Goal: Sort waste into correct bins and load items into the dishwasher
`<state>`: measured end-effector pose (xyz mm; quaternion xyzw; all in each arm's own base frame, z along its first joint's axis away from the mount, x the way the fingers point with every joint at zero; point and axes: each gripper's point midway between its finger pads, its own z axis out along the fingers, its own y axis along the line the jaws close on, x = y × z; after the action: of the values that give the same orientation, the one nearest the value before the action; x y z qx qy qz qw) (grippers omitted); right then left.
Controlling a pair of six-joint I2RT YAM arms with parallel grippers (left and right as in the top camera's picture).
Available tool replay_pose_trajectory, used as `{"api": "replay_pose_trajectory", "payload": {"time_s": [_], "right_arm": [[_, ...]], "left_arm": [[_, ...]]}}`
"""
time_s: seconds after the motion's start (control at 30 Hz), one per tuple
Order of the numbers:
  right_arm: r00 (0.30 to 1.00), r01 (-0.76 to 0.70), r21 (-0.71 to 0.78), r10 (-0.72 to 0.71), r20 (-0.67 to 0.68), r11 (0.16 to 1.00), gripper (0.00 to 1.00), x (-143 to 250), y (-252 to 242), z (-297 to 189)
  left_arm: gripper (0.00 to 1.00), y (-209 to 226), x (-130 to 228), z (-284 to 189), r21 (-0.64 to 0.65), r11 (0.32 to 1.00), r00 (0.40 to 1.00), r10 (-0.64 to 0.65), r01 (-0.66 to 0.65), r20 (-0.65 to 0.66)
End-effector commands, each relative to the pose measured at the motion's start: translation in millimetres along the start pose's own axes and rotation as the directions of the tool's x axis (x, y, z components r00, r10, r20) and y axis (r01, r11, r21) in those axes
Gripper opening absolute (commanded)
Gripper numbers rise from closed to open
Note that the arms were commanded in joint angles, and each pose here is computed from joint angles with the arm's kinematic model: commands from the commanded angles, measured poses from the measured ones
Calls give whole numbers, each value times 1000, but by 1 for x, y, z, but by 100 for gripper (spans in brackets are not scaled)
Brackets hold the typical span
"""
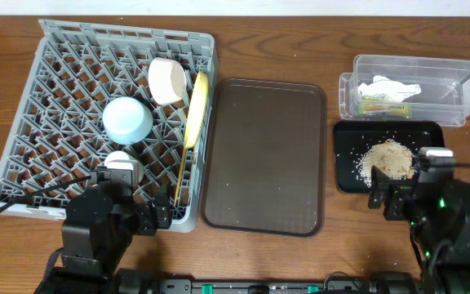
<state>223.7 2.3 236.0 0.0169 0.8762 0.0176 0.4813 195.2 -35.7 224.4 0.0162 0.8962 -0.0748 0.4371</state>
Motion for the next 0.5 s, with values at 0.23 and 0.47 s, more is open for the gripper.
{"api": "replay_pose_trajectory", "payload": {"time_s": [0.23, 0.47], "right_arm": [[935, 59, -26, -46, 353, 998, 99, 2, 5, -3], [819, 91, -56, -42, 572, 994, 99, -7, 13, 4]], "left_arm": [[98, -1, 1, 0, 4, 1000, 1000, 16, -16, 0], [98, -1, 1, 0, 4, 1000, 1000, 16, -16, -1]]}}
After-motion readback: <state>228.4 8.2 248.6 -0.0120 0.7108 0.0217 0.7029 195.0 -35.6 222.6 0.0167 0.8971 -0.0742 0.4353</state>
